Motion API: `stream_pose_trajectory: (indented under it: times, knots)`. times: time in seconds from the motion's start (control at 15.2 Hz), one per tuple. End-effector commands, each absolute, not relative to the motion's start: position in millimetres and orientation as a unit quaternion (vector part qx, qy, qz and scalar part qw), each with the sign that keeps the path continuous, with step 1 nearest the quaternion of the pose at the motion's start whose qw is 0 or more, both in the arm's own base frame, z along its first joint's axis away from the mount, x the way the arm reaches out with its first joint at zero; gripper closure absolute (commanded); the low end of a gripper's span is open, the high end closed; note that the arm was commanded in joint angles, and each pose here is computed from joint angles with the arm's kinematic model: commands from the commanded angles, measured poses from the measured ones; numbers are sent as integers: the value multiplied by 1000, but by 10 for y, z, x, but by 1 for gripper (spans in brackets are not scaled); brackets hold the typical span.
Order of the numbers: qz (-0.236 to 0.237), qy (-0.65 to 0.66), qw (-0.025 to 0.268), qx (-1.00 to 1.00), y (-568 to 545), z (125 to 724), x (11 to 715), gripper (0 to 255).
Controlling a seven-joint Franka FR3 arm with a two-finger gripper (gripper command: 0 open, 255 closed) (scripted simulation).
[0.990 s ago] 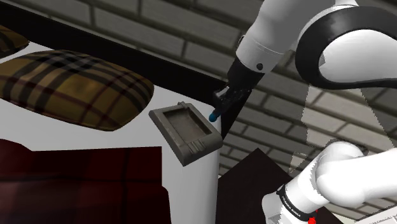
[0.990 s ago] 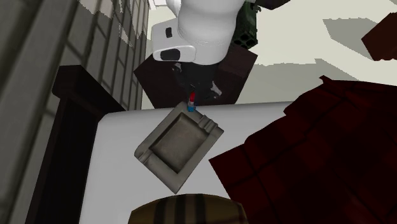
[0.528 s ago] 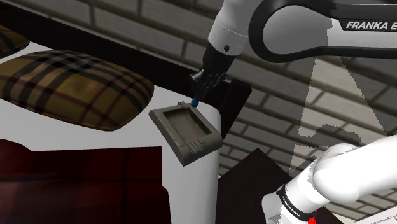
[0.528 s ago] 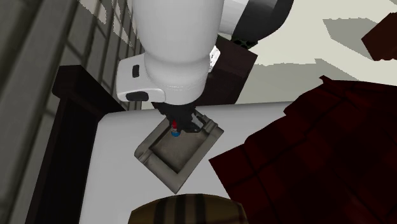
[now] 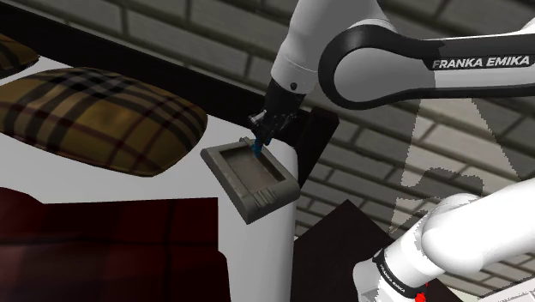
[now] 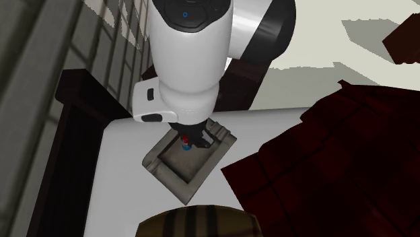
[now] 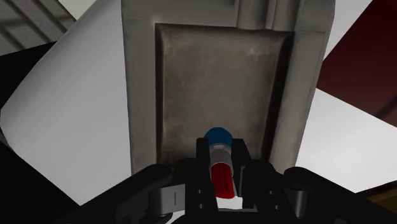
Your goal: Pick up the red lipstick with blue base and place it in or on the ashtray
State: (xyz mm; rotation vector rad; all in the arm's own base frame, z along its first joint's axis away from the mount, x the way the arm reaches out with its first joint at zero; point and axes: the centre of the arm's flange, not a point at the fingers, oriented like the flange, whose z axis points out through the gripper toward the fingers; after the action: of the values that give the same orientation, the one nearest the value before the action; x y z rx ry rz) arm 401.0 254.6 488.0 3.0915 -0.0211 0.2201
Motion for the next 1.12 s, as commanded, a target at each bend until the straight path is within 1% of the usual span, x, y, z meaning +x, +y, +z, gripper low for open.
stream_pose_trajectory:
  times: [0.0, 0.33, 0.86, 0.92, 1.06]
  knots:
    - [71, -7, 21, 997, 2552, 4777, 4009, 255]
    - [71, -7, 21, 997, 2552, 4491, 4009, 255]
    - [71, -7, 21, 997, 2552, 4492, 4009, 255]
    - [71, -7, 21, 997, 2552, 4492, 4009, 0]
    - [71, -7, 21, 997, 2552, 4492, 4009, 0]
